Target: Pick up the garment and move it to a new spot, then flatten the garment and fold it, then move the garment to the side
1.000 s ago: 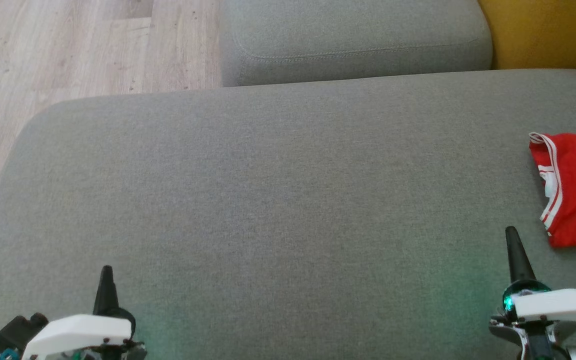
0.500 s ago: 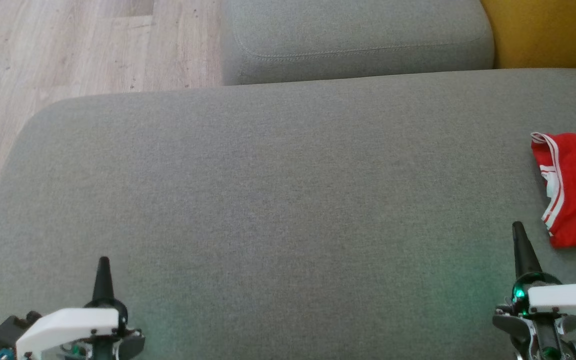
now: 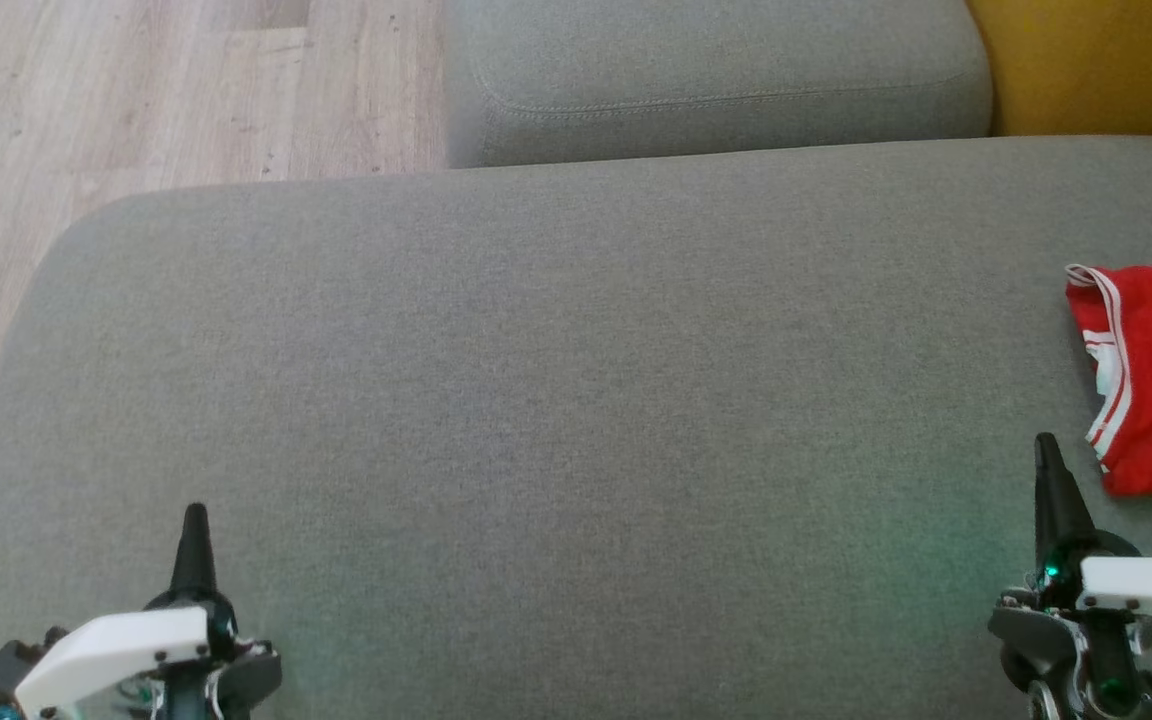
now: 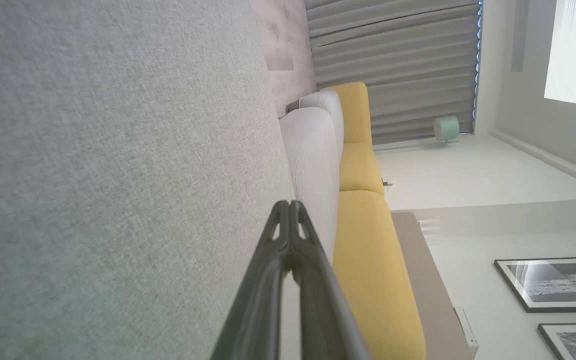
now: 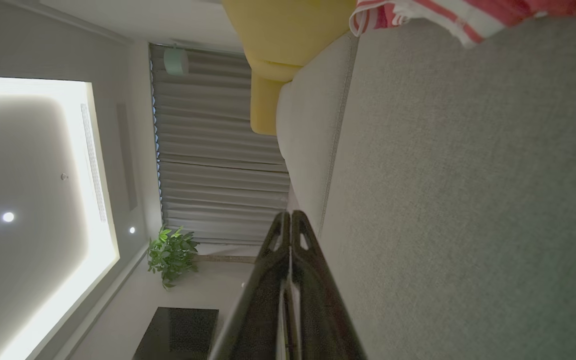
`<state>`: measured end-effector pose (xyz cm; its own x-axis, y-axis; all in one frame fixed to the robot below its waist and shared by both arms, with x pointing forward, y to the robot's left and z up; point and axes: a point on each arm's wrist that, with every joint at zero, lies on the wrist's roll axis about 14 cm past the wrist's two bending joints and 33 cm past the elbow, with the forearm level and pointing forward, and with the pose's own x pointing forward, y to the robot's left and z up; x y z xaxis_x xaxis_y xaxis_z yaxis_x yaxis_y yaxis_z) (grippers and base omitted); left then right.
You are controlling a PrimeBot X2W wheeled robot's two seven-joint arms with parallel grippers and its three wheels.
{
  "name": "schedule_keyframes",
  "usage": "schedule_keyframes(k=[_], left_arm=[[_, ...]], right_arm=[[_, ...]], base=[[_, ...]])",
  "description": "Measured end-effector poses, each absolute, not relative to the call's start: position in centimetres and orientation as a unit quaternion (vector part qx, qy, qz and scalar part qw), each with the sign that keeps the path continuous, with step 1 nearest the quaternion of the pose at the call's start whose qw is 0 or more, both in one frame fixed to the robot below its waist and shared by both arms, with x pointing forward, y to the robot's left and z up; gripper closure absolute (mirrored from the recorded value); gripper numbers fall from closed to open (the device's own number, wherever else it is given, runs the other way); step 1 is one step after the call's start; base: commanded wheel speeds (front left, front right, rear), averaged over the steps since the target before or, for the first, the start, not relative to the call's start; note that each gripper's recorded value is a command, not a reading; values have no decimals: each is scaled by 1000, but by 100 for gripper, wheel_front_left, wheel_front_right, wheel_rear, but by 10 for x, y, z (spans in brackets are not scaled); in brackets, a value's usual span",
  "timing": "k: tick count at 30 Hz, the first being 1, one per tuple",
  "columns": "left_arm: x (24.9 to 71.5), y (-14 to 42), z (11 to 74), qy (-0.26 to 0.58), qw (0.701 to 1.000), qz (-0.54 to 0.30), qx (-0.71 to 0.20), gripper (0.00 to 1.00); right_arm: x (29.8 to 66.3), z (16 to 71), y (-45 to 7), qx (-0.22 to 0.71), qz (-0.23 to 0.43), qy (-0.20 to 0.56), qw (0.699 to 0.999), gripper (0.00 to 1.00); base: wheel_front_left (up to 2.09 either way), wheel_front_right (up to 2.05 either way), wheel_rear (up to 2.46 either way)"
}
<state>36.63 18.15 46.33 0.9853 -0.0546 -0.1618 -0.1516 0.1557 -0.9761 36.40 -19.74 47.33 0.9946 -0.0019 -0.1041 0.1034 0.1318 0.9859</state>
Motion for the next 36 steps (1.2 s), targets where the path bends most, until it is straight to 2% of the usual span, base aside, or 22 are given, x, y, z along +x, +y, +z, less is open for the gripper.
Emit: schedule_keyframes(k=[13, 36], left_arm=[[372, 189, 474, 45, 706, 27, -706, 100], [375, 189, 478, 42, 706, 23, -707, 100]], right_arm=[[374, 479, -203, 710, -39, 20, 703, 100], [373, 479, -206, 712, -42, 17, 700, 100]], base=[[0, 0, 0], [0, 0, 0]])
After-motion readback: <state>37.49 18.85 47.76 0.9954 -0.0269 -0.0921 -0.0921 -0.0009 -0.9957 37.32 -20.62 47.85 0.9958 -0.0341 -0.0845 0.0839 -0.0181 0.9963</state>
